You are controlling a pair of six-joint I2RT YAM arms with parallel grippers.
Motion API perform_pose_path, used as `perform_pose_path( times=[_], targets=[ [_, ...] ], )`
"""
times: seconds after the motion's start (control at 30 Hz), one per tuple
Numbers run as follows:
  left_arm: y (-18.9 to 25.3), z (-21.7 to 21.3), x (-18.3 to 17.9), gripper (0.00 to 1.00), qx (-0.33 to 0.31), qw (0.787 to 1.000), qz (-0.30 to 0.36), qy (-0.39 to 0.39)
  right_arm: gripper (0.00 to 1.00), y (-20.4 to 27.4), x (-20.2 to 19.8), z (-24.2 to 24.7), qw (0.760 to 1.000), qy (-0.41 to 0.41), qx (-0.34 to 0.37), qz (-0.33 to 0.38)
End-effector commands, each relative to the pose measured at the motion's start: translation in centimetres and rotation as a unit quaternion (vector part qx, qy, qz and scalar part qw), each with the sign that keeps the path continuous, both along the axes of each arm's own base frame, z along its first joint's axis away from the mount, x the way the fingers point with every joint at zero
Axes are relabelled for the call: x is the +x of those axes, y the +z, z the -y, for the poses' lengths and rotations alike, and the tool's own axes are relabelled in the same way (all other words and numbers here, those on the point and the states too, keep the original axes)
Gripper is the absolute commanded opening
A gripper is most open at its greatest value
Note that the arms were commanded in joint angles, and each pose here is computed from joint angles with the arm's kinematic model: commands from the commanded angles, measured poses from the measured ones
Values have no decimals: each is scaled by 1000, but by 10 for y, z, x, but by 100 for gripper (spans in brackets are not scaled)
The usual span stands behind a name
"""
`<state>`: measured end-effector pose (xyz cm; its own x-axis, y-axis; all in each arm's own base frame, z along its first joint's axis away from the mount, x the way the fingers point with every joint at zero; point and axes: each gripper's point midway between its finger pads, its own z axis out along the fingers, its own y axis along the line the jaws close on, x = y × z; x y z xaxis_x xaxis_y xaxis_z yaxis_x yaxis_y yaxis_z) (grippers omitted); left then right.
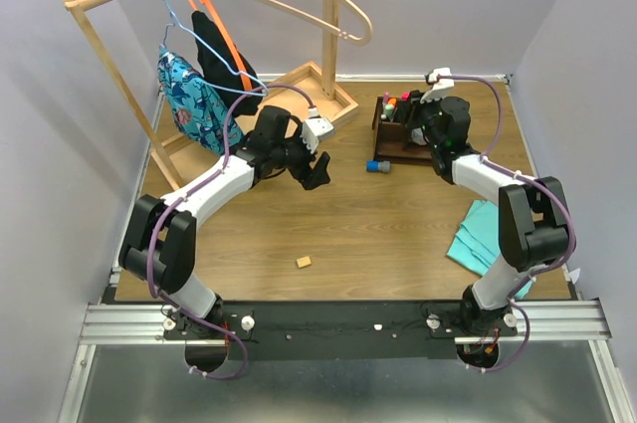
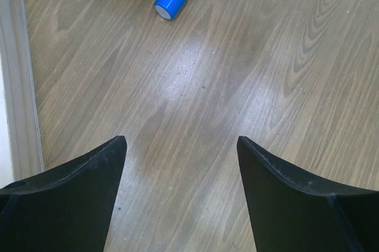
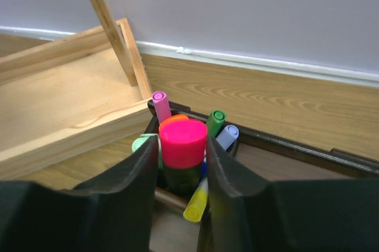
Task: Sort the stationery into containers
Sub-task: Place the pen in the storage box.
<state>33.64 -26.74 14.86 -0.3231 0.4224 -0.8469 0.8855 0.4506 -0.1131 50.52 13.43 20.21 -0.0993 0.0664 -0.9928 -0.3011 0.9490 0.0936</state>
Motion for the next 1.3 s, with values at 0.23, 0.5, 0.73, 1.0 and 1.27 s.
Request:
perform_pose_path(
  times=[0.23,0.5,0.73,1.0,1.27],
  targets=[
    [13,4,-13,84,-20,1000,18,-11,53,-8,-15,4,999,7,-26,-27],
    [12,2,-16,84,-22,1000,18,-9,29,-9,-5,1,999,9,-21,-32],
    [11,2,-17,84,-22,1000,17,-9,1,-20,2,-4,999,16,-15,-46],
    [6,3,-18,84,-26,1000,11,-8,1,-40,6,-7,997,22,-23,-68],
    [8,5,-17,84,-31,999,10,-9,1,-45,-2,-7,997,26,-16,-75]
  ],
)
